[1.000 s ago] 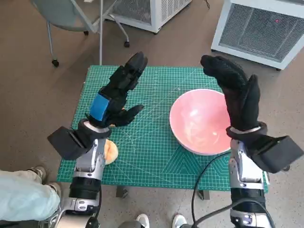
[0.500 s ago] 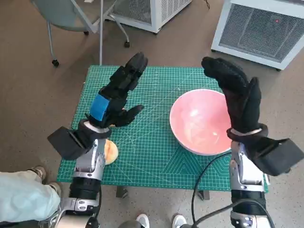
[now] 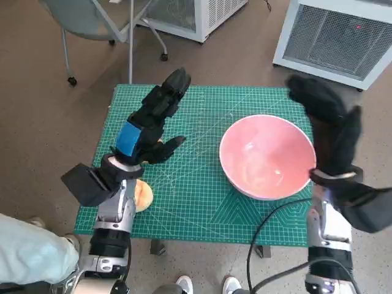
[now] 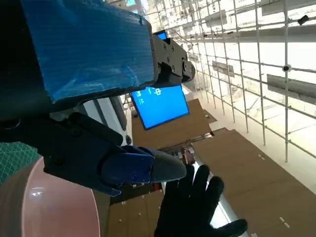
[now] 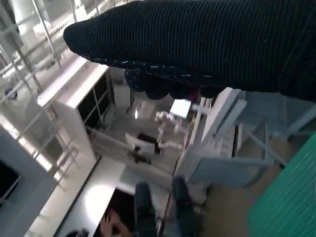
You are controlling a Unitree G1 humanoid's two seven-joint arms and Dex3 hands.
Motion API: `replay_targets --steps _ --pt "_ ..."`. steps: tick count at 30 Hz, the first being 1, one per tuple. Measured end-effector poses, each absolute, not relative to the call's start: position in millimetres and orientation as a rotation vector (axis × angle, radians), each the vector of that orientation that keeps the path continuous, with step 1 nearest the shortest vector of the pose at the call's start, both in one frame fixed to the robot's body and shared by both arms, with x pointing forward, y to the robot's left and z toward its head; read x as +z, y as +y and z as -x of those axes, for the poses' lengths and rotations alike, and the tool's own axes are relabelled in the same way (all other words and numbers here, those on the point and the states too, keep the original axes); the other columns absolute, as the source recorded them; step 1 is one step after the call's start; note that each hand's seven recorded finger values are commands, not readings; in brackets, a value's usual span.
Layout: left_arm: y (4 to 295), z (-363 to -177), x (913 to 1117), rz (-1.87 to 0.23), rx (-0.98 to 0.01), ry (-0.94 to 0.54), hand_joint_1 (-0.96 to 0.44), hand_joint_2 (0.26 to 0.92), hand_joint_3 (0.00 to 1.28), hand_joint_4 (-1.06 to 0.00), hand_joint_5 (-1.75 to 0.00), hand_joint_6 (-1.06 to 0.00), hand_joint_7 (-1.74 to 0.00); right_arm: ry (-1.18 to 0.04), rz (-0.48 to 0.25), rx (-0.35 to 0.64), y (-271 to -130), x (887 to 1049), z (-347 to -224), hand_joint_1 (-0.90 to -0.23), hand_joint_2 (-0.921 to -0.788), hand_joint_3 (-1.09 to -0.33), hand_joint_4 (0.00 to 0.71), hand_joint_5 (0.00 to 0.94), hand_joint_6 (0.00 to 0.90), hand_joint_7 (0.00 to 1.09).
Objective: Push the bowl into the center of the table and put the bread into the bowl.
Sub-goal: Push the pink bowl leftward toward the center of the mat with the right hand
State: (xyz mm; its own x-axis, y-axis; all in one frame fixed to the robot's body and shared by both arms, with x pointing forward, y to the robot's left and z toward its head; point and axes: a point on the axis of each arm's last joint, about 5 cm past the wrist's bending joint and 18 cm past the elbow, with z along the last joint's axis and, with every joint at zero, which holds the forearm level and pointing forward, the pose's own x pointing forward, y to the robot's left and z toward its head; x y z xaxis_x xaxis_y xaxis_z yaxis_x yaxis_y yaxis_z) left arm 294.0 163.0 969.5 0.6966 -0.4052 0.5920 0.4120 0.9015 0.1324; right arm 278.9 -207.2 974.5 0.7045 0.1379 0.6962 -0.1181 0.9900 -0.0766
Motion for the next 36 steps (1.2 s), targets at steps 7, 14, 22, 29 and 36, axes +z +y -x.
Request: replay_targets --steps 7,14,22,29,36 --pt "164 -293.7 969 0.020 -0.451 -0.657 -0.60 0.921 0.30 -0.18 0.00 -0.28 -0.06 -0.738 0.043 0.021 -226.0 956.6 -275.9 -0.646 -0.921 -0.781 0.160 0.002 -0.001 0.42" --pt "165 -293.6 969 0.031 -0.445 -0.660 -0.60 0.921 0.30 -0.18 0.00 -0.28 -0.06 -0.642 0.053 -0.107 -244.7 929.5 -271.2 -0.616 -0.921 -0.802 0.163 0.003 0.003 0.47" --pt "164 -293.7 968 0.035 -0.443 -0.654 -0.60 0.921 0.31 -0.18 0.00 -0.28 -0.06 -0.517 0.035 -0.206 -250.8 905.1 -268.7 -0.578 -0.921 -0.839 0.161 0.001 0.023 0.50" --pt "164 -293.9 968 0.037 -0.442 -0.648 -0.60 0.921 0.31 -0.18 0.00 -0.28 -0.05 -0.442 0.000 -0.240 -246.0 896.8 -272.4 -0.550 -0.921 -0.861 0.196 0.017 0.071 0.53" --pt "165 -294.0 968 0.035 -0.438 -0.643 -0.60 0.921 0.31 -0.18 0.00 -0.28 -0.05 -0.336 -0.080 -0.252 -234.6 887.0 -277.4 -0.541 -0.921 -0.868 0.210 0.019 0.100 0.54"
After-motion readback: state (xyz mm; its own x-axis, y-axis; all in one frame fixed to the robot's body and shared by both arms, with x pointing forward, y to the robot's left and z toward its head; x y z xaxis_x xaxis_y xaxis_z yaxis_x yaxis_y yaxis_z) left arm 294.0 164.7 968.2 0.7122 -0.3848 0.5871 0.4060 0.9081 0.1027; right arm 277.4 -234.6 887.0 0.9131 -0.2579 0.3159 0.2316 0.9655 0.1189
